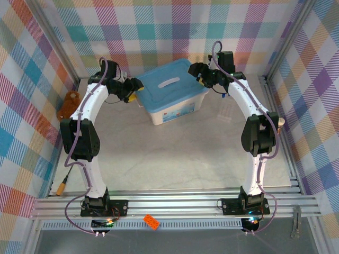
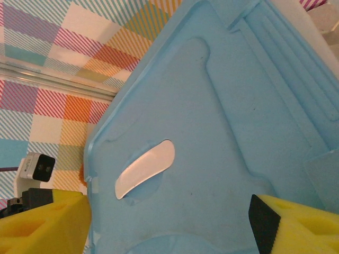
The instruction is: Organize the chemistry lab equipment
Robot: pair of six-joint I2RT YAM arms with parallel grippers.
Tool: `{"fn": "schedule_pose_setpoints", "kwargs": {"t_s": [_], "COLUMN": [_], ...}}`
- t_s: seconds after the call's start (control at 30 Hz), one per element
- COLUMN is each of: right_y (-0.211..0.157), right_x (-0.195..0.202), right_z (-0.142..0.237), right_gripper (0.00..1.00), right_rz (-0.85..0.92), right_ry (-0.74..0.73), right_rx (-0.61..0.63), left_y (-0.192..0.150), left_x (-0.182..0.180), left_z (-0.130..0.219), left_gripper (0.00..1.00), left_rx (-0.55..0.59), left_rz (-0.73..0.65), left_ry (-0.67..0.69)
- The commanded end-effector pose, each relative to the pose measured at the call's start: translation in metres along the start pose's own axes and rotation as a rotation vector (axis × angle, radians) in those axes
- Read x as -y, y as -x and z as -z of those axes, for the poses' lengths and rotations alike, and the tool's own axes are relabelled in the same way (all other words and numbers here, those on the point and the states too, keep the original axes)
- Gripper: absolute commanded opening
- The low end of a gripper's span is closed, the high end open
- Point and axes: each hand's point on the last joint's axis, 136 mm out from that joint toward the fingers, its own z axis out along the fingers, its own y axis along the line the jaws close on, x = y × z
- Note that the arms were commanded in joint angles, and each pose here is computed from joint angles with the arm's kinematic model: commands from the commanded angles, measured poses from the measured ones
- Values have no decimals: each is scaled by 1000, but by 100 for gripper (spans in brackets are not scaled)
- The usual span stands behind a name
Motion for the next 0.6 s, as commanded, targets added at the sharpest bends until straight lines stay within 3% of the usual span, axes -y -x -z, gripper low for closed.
{"fn": "schedule_pose_setpoints", "kwargs": {"t_s": [0.0,0.57], "right_y": [-10,-2], "right_x": [4,-10], "right_z": [6,22], "right_gripper": [80,80], "right_rz": [-2,46], "right_ry": [-31,-35], "right_rx": [-21,19], "left_y": [-4,12], "left_x": [-14,24], "left_z": [1,-3], "left_gripper": [65,56], "left_rx": [-8,42], "left_rz": [1,-115], "left_ry": [65,84]}}
